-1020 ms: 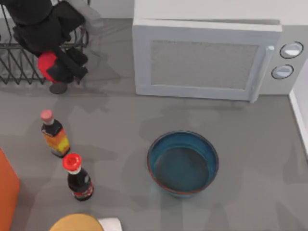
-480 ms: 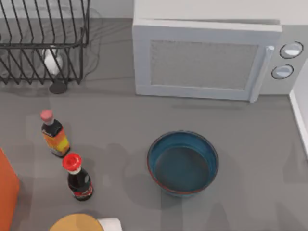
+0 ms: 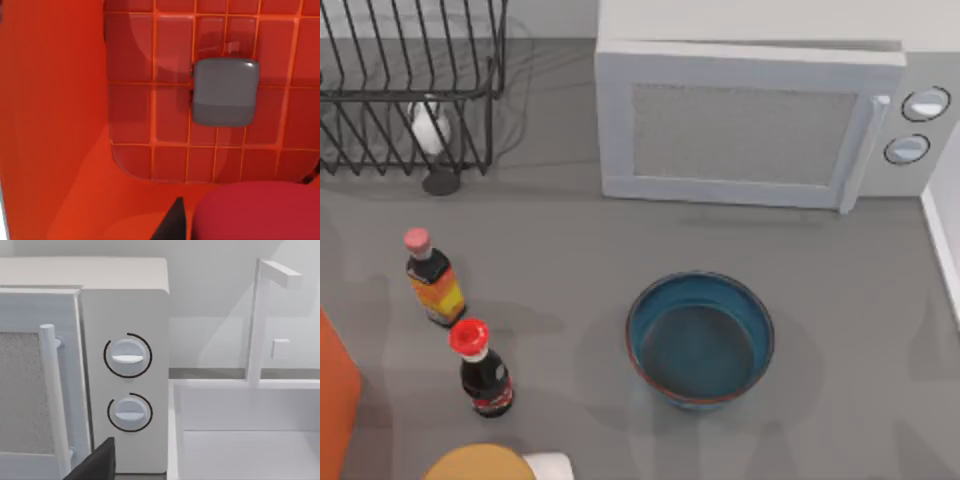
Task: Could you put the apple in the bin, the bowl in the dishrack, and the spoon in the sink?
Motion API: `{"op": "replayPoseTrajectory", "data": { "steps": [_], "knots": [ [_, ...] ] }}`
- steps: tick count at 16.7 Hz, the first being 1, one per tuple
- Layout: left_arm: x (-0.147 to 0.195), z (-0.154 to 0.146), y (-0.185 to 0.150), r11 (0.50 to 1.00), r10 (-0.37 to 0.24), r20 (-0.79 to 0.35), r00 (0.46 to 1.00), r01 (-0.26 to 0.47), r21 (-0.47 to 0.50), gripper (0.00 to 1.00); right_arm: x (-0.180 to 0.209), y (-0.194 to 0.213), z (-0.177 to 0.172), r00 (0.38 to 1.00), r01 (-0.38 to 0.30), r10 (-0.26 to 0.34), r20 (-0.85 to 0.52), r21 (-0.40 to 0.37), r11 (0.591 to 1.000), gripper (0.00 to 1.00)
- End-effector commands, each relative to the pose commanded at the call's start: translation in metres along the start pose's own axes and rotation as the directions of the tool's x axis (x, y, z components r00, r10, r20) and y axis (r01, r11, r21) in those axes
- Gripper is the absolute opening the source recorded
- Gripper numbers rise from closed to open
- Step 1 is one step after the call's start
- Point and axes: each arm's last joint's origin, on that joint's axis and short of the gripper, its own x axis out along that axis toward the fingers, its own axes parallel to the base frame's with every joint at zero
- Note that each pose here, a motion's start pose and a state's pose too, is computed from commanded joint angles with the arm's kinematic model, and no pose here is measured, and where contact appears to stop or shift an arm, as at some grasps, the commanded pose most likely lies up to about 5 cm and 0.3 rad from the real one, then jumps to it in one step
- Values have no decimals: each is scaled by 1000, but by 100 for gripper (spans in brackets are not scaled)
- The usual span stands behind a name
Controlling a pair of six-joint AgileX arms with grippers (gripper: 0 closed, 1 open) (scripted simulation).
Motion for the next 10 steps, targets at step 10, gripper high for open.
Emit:
{"op": "replayPoseTrajectory", "data": {
  "steps": [10],
  "knots": [
    [22,-1,-3,1000,-15,5,1000,15,10,0,0,0,0,1000,0,0,0,0,1000,100]
  ]
}}
